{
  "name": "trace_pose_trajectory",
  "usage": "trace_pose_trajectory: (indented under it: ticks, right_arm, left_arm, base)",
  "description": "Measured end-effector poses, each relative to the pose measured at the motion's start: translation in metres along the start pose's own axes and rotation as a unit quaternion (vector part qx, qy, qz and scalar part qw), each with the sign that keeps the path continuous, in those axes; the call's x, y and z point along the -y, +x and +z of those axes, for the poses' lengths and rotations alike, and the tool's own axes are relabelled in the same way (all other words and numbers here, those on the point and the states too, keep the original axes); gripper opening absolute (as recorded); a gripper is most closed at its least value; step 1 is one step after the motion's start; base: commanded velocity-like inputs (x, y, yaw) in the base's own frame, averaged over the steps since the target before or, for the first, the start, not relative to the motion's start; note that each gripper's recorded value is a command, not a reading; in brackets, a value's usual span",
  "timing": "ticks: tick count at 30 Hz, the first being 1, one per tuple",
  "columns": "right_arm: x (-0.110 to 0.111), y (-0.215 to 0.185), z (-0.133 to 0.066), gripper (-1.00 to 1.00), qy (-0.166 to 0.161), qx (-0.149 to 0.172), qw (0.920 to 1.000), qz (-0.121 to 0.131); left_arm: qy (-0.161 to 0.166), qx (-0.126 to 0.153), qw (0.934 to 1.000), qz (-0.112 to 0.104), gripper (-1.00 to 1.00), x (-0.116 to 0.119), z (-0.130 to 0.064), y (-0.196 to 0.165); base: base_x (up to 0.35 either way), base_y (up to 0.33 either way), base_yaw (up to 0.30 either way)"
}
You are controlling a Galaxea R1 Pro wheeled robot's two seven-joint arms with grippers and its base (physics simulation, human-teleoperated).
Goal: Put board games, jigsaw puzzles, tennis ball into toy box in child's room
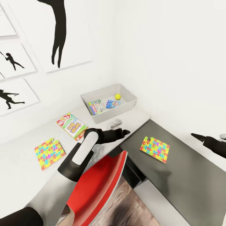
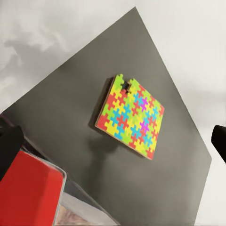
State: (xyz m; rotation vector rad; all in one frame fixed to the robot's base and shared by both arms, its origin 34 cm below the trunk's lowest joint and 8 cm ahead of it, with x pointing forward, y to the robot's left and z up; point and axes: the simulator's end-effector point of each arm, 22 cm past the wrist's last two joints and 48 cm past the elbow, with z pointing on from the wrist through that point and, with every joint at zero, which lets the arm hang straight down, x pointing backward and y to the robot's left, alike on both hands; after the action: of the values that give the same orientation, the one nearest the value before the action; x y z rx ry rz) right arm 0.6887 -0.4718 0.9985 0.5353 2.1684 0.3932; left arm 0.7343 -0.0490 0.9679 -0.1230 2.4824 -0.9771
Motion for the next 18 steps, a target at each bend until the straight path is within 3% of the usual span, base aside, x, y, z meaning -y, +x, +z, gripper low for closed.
trace_pose_trajectory:
  ticks: [12, 13, 18]
  right_arm:
    - [0.007, 0.006, -0.003, 1.00, 0.006, -0.008, 1.0000, -0.002]
    - [0.008, 0.009, -0.003, 1.00, 0.007, -0.010, 0.9999, -0.002]
    - [0.010, 0.009, -0.004, 1.00, 0.009, -0.011, 0.9999, -0.003]
  left_arm:
    - [-0.037, -0.006, 0.9993, -0.004, 1.00, -0.025, 0.004, 0.003]
    - [-0.061, -0.007, 0.9981, -0.004, 1.00, -0.037, 0.004, 0.004]
    - [-0.118, -0.015, 0.9927, -0.017, 1.00, -0.071, 0.007, -0.002]
  base:
    - [0.000, 0.000, -0.297]
    - [0.000, 0.000, -0.297]
    - [0.000, 0.000, -0.297]
